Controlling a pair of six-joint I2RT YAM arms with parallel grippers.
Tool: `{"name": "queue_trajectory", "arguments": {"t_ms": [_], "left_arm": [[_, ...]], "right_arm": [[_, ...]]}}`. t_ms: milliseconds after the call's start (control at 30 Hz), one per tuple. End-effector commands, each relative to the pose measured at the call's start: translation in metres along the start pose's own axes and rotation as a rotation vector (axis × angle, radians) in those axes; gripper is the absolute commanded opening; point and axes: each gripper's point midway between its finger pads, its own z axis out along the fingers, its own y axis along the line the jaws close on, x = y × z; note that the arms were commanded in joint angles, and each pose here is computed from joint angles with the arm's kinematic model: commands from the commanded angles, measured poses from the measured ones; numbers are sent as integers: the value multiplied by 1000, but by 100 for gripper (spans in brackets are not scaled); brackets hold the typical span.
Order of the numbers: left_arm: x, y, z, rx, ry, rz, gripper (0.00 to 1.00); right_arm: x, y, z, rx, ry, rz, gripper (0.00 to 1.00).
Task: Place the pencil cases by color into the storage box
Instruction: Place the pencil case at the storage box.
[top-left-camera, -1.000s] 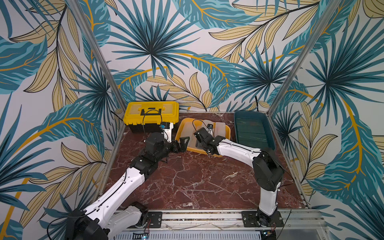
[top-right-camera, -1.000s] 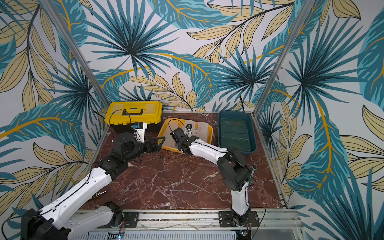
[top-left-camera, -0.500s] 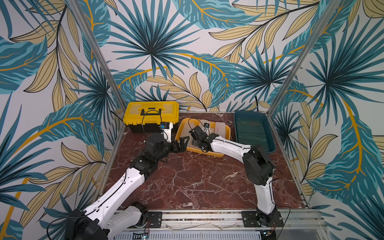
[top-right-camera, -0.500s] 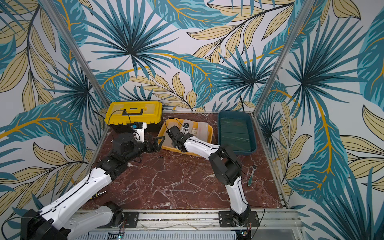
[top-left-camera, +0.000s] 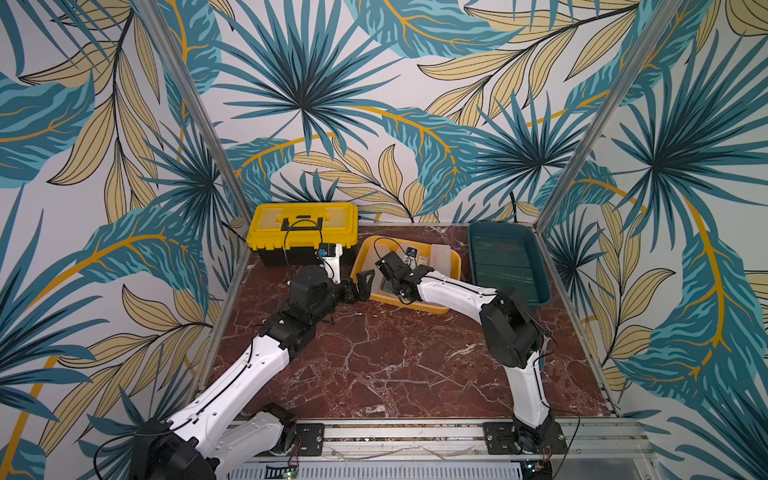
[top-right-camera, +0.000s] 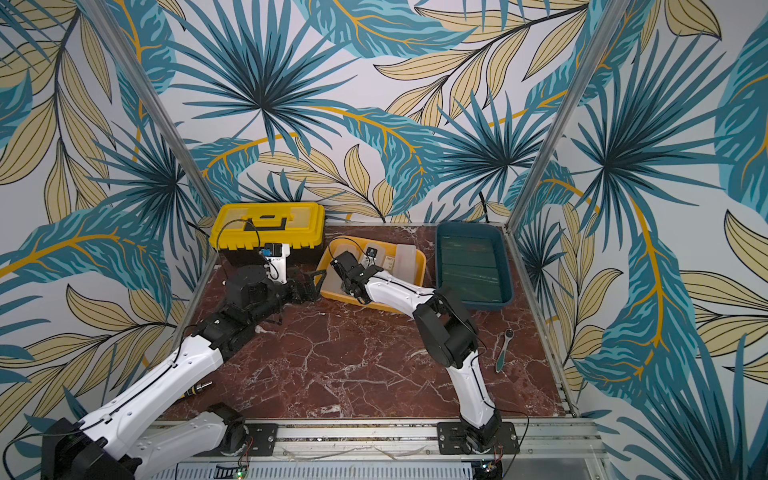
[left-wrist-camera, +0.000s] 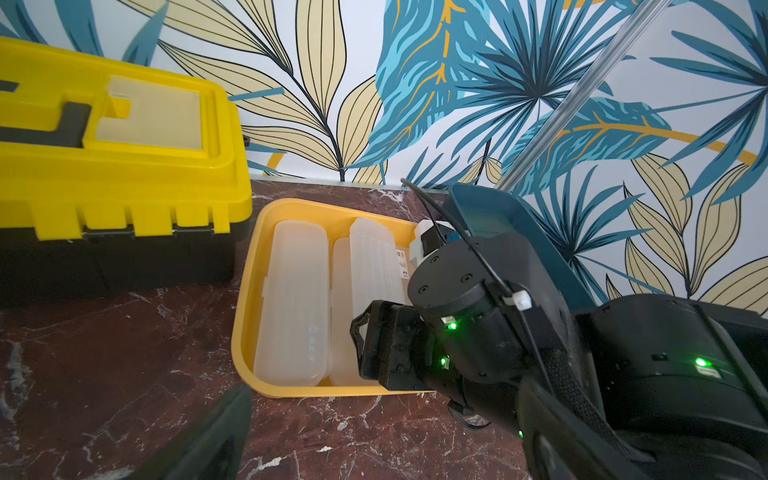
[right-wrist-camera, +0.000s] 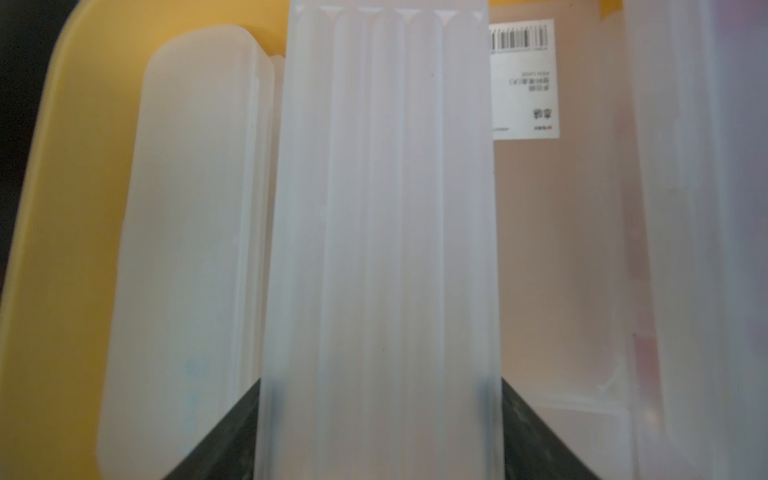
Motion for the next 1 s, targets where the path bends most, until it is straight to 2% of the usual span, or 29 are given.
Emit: {"name": "queue_trajectory", "arguments": {"t_ms": [0,167,467,833,967], "left_arm": [[2,5,0,-20,-15,22,99],[4,5,2,-20,-7,21,99],[3,8,0,-34,-17,24,100],[7,10,5,-38,0,25,100],[13,11,9,-39,18,29,100]], "right_arm": [[14,0,10,17,32,1,64],[18,3,14,8,50,0,66],[-6,23,-16,-88,23,-48,81],[-29,13,-58,-128,-39,-57,84],[-47,-3,-82,-117,-101,-52,84]]}}
